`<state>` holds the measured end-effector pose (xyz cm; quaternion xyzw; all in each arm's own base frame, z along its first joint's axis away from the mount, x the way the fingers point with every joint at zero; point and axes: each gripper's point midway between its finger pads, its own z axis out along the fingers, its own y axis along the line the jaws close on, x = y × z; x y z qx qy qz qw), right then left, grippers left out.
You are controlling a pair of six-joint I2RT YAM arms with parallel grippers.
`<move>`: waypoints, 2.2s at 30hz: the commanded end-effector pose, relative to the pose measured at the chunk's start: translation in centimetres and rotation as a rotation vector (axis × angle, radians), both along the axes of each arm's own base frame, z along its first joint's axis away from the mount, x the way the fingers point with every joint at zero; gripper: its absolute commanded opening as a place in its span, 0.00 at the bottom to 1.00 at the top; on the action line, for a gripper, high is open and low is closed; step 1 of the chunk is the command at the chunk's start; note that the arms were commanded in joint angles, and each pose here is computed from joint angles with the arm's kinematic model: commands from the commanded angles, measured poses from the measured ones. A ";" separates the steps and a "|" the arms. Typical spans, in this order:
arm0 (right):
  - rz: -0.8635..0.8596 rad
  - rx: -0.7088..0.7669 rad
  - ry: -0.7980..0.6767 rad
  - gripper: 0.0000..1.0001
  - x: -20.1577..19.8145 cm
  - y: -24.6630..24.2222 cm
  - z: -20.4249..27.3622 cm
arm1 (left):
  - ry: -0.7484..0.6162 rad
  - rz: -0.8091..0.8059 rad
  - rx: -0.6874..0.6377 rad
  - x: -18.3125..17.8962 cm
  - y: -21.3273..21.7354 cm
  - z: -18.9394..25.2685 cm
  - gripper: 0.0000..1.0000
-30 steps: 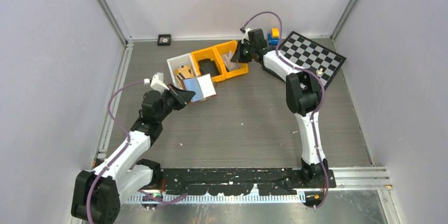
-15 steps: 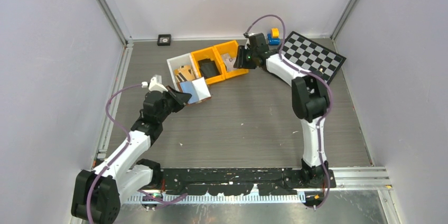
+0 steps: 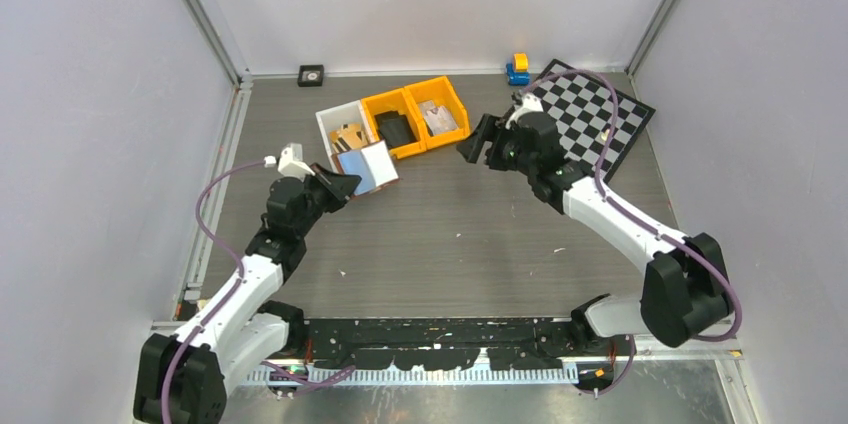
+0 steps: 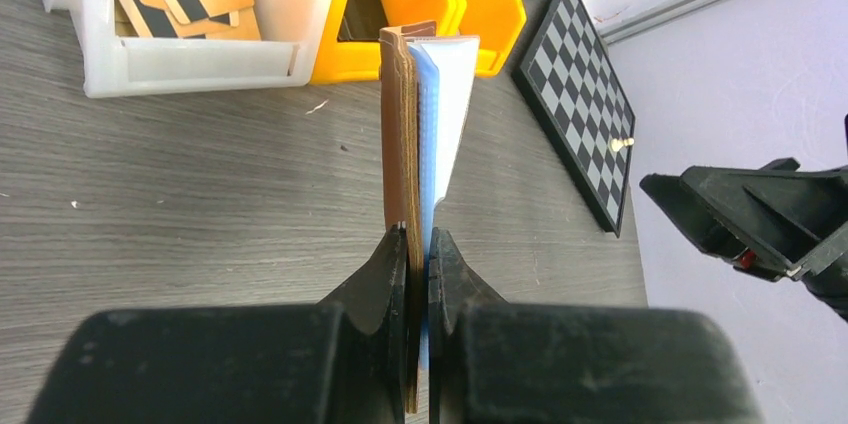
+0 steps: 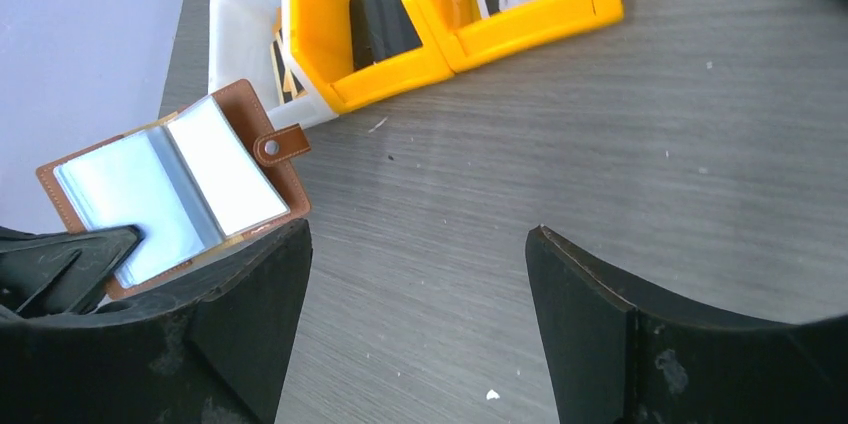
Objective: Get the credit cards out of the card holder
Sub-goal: Close the card holder at the center of the board.
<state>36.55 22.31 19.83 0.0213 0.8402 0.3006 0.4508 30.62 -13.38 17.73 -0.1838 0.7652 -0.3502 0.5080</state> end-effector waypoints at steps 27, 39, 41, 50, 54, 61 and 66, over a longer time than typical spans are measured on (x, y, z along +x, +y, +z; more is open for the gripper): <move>0.375 0.480 0.014 0.60 -4.1 7.4 -2.7 | -0.161 -0.373 -0.271 0.9 -7.1 3.4 0.00; 0.390 0.489 0.035 0.34 -4.1 7.7 -2.8 | -0.134 -0.497 -0.363 1.0 -9.0 3.4 0.00; 0.385 0.482 0.038 0.27 -4.1 7.7 -3.1 | -0.127 -0.520 -0.374 1.0 -9.4 3.4 0.00; 0.446 0.479 0.035 0.04 -5.0 8.6 -2.4 | -0.029 -0.557 -0.379 1.7 -10.9 1.1 0.00; 0.436 0.472 0.038 0.13 -4.9 8.5 -2.2 | -0.003 -0.561 -0.379 1.8 -11.1 0.7 0.00; 0.197 0.343 0.081 0.57 -2.5 4.9 -5.3 | 0.015 -0.512 -0.342 1.8 -10.4 0.3 0.00; 0.103 0.349 0.104 0.71 -1.6 2.6 -6.0 | -0.010 -0.519 -0.349 1.5 -10.2 1.4 0.00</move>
